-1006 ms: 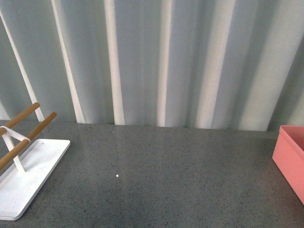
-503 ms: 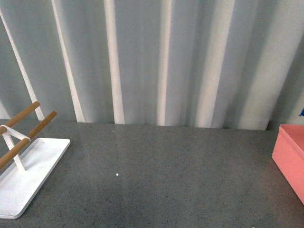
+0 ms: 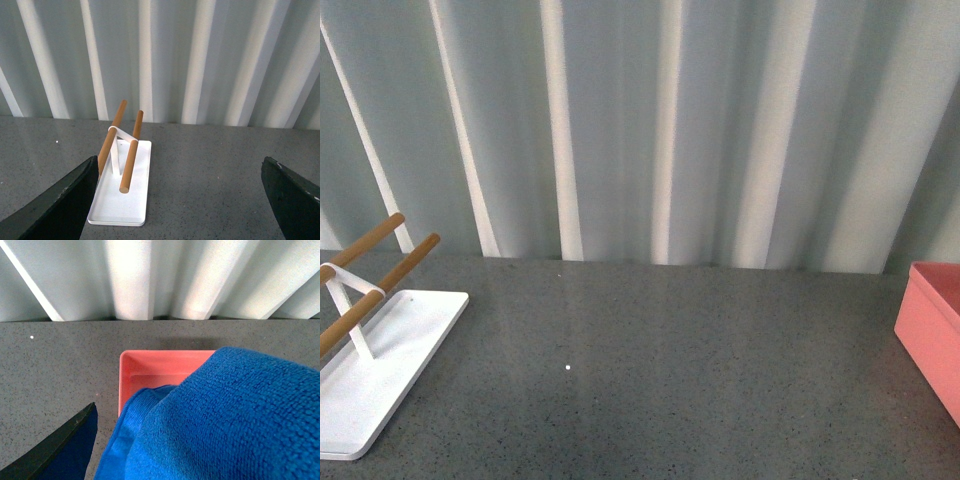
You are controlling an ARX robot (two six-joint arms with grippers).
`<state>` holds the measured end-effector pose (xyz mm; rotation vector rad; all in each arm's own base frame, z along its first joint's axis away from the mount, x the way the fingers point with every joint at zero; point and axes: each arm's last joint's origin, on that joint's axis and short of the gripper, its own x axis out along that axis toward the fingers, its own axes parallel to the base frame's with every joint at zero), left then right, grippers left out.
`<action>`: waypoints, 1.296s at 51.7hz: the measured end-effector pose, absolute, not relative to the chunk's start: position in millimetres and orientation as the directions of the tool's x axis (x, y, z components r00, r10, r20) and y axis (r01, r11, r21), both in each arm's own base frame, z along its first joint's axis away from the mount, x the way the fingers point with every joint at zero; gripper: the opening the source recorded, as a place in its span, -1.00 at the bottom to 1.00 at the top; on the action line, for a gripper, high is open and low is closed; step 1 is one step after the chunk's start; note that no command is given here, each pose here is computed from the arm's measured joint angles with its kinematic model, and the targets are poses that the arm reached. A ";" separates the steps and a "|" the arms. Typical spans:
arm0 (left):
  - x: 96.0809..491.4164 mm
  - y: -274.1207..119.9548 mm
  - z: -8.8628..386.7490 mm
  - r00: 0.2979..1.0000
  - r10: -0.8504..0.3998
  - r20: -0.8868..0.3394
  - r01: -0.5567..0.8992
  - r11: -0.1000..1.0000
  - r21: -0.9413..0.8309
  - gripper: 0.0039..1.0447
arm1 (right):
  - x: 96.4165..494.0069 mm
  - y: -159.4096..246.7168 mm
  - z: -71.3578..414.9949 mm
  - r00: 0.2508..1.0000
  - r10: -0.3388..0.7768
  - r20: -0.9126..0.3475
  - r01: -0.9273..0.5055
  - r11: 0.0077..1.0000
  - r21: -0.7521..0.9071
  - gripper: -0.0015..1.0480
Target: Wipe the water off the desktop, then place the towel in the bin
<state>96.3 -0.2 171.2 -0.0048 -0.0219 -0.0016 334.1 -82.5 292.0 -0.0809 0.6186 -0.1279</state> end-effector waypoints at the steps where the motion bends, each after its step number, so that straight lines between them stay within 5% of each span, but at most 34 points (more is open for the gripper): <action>1: 96.3 -0.2 171.2 1.000 -0.002 0.022 0.002 1.000 -0.005 0.88 | 334.1 -82.5 292.0 0.807 -0.144 -0.573 0.095 0.989 -0.114 0.87; 22: 96.3 -0.2 171.2 1.000 -0.002 0.022 0.002 1.000 -0.005 0.88 | 334.2 -82.4 292.2 0.807 -0.143 -0.572 0.095 0.989 -0.114 0.87; 23: 96.3 -0.2 171.2 1.000 -0.002 0.022 0.002 1.000 -0.005 0.88 | 334.5 -82.2 292.0 0.796 -0.159 -0.584 0.104 0.987 -0.126 0.87; 26: 96.3 -0.2 171.2 1.000 -0.002 0.022 0.002 1.000 -0.005 0.88 | 342.9 -82.3 300.7 0.586 -0.291 -0.756 0.162 0.956 -0.243 0.87; 29: 96.3 -0.2 171.3 1.000 -0.002 0.023 0.002 1.000 -0.005 0.88 | 353.9 -82.0 317.5 0.518 -0.244 -0.820 0.137 0.970 -0.202 0.87; 36: 96.3 -0.2 171.2 1.000 -0.002 0.022 0.002 1.000 -0.005 0.88 | 368.6 -80.5 385.2 0.626 -0.192 -0.756 0.165 0.980 -0.111 0.87; 41: 96.3 -0.2 171.2 1.000 -0.002 0.022 0.002 1.000 -0.005 0.88 | 347.5 -74.7 419.2 0.648 -0.251 -0.719 0.216 0.966 -0.143 0.87; 52: 96.3 -0.2 171.2 1.000 -0.002 0.022 0.002 1.000 -0.004 0.88 | 343.8 -74.4 322.9 0.531 -0.266 -0.804 0.110 0.963 -0.245 0.87; 67: 96.3 -0.2 171.2 1.000 -0.002 0.022 0.002 1.000 -0.005 0.88 | 338.5 -72.7 328.4 0.550 -0.268 -0.791 0.096 0.961 -0.259 0.87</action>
